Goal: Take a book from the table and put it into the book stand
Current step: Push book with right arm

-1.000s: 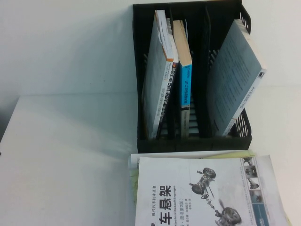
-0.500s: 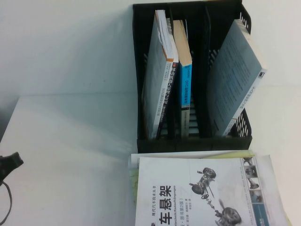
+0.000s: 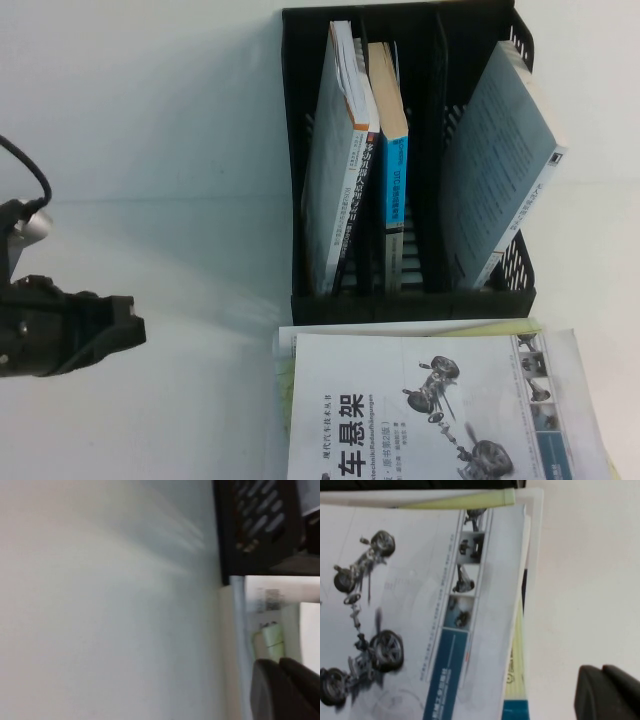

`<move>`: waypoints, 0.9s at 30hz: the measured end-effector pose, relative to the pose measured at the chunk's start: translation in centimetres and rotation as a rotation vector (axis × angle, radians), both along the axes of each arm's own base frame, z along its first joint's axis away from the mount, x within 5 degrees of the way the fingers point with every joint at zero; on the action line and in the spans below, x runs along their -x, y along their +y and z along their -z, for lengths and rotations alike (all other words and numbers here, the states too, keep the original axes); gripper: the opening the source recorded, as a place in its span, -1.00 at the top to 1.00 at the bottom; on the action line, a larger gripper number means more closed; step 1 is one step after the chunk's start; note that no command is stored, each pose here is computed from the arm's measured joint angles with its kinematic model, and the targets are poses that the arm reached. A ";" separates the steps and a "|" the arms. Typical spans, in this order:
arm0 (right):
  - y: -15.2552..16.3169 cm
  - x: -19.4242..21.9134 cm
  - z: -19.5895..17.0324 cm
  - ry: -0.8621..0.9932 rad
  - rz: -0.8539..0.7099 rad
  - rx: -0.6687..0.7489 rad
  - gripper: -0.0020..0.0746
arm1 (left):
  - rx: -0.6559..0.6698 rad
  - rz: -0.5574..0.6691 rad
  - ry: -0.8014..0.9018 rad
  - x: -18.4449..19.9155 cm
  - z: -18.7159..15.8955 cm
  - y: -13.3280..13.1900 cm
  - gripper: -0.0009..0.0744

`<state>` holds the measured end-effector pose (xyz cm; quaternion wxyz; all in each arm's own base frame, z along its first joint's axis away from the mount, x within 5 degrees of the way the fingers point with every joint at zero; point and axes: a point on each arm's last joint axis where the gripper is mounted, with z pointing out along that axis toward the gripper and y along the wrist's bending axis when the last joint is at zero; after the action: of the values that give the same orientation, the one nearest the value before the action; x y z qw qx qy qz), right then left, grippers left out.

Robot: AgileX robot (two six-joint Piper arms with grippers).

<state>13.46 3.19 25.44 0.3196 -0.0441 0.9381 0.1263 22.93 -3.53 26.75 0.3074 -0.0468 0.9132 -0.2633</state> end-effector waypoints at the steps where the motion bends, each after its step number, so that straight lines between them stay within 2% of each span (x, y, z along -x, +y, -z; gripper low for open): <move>1: 0.1 -0.2 0.0 -0.008 0.006 -0.011 0.96 | 0.035 0.020 0.025 -0.4 0.3 0.0 0.99; 6: 0.2 -0.9 0.2 -0.010 0.018 -0.026 0.96 | 0.183 0.009 0.141 -1.9 2.1 0.8 0.99; 13: 0.9 -3.3 2.8 0.145 0.009 -0.068 0.96 | 0.252 0.061 0.217 -2.5 3.5 -0.1 0.99; 19: 2.0 -5.1 5.3 0.266 -0.037 -0.156 0.96 | 0.271 0.127 0.284 -2.7 4.8 -2.0 0.96; 22: 2.3 -5.8 6.1 0.294 -0.050 -0.181 0.96 | 0.273 0.132 0.310 -2.8 5.3 -2.4 0.80; 27: 2.5 -6.9 6.3 0.315 -0.066 -0.184 0.96 | 0.273 0.105 0.333 -3.1 5.9 -2.3 0.34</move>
<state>20.41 5.74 19.10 0.1669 -0.0254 0.9591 0.2272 26.06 -5.83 20.80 0.1292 -0.0832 0.9084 -0.3889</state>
